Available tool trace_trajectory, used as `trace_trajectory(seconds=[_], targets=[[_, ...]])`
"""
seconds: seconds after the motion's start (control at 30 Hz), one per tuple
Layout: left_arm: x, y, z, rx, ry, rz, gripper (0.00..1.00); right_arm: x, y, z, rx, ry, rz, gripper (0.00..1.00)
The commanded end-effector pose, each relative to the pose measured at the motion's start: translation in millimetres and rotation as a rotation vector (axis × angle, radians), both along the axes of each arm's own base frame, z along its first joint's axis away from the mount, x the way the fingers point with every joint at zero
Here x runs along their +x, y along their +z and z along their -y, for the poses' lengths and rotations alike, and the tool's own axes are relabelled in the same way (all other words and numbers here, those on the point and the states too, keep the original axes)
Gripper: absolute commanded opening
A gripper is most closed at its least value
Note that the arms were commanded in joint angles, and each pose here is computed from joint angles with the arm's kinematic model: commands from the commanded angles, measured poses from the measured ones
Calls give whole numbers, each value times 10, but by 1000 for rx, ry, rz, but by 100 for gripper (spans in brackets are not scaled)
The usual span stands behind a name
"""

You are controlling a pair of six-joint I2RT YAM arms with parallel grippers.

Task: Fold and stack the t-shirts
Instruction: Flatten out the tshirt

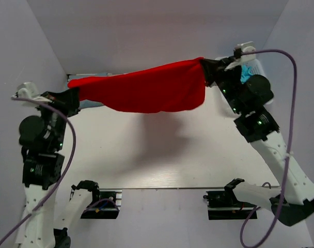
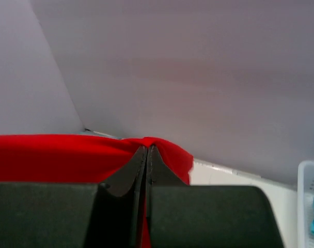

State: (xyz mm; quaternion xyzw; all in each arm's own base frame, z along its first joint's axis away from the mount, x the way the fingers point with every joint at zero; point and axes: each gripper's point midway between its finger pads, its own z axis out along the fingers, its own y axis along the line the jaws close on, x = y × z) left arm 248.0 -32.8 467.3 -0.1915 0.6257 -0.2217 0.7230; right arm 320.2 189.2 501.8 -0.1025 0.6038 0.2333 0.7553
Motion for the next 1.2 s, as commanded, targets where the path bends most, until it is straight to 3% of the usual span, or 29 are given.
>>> trace_trajectory(seconds=[0.0, 0.1, 0.2, 0.43, 0.6, 0.77, 0.9, 0.93, 1.03, 1.07, 1.13, 1.17], targets=[[-376, 429, -184, 14, 71, 125, 0, -484, 502, 171, 6, 61, 119, 0], [-638, 767, -142, 17, 33, 234, 0, -956, 757, 150, 2, 207, 203, 0], [-942, 1036, -119, 16, 3, 324, 0, -1310, 998, 334, 39, 222, 282, 0], [-1424, 1268, -109, -4, -34, 418, 0, -1750, 1099, 431, 75, 309, 335, 0], [-1116, 1033, -91, -35, -29, 325, 0, -1529, 798, 285, 64, 318, 261, 0], [-347, 362, -41, -66, -6, 72, 0, -977, 311, 74, 63, 261, 109, 0], [280, -460, 13, -111, 21, -157, 0, -311, -621, -159, 20, 175, -83, 0], [506, -878, 19, -97, 40, -263, 0, -142, -839, -110, 26, 99, -141, 0], [812, -1599, -10, -95, 96, -449, 0, 234, -1563, -304, -25, 69, -309, 0], [896, -1803, -25, -101, 120, -505, 0, 464, -2010, -391, -70, 38, -406, 0], [1124, -2322, -71, -68, 173, -646, 0, 643, -2185, -456, -80, 27, -446, 0], [1200, -2466, -89, -57, 192, -680, 0, 791, -2535, -535, -123, 20, -524, 0]])
